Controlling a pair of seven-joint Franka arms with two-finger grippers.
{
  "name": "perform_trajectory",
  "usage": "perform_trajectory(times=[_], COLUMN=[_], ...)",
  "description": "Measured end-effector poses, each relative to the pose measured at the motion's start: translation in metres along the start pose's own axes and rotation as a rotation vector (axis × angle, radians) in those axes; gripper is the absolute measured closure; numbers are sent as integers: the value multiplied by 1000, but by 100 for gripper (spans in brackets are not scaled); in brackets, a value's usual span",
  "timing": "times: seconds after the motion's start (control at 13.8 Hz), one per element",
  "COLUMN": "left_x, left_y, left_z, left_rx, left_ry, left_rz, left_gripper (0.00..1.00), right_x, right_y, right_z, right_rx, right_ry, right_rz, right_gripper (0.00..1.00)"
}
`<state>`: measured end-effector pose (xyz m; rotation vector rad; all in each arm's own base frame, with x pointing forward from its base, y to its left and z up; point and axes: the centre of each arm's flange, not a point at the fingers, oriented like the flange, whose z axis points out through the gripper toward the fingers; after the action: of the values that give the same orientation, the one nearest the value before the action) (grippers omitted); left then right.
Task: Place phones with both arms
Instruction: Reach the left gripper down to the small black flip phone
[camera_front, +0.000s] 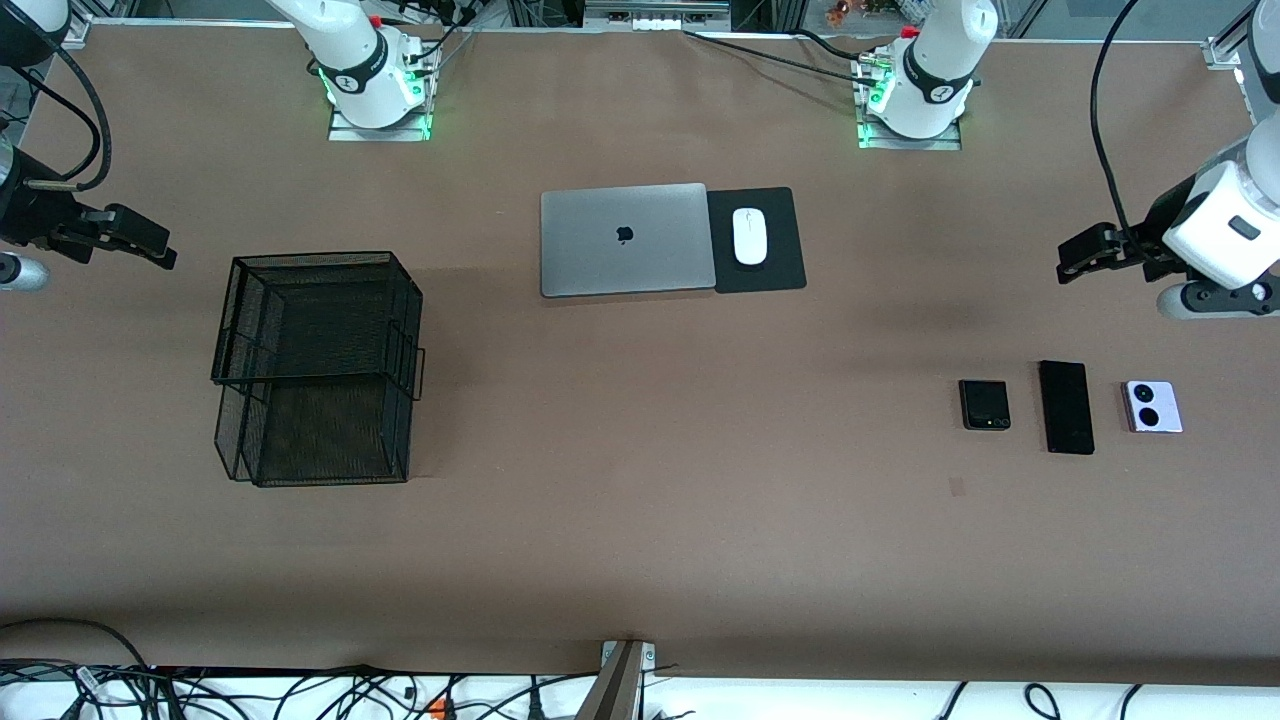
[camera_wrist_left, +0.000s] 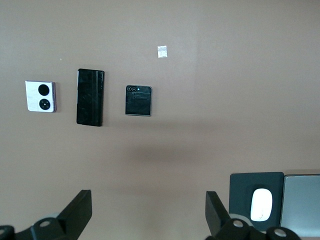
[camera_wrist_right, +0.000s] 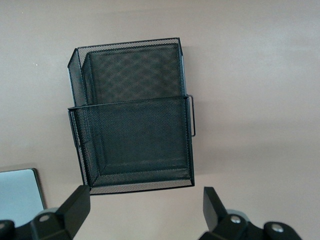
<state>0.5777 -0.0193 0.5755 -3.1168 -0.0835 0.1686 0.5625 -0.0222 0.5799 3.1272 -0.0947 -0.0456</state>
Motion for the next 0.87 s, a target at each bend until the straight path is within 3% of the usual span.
perform_trajectory(times=[0.22,0.44,0.58,0.87], left_x=[10,38,61,88], left_y=[-8,-18,-25,-37], left_z=[20,82,130,226], left_rx=[1,6,3,19], left_ry=[-40,-136,-163,-59], left_rz=[-6,16,28,83], left_gripper=[0,0,0,0], right_x=[0,0,0,0], right_y=[0,0,0,0], right_z=[0,0,-1,-1], right_rx=[0,0,0,0], right_ry=[4,4,5,5], right_rz=[0,0,0,0], right_gripper=[0,0,0,0])
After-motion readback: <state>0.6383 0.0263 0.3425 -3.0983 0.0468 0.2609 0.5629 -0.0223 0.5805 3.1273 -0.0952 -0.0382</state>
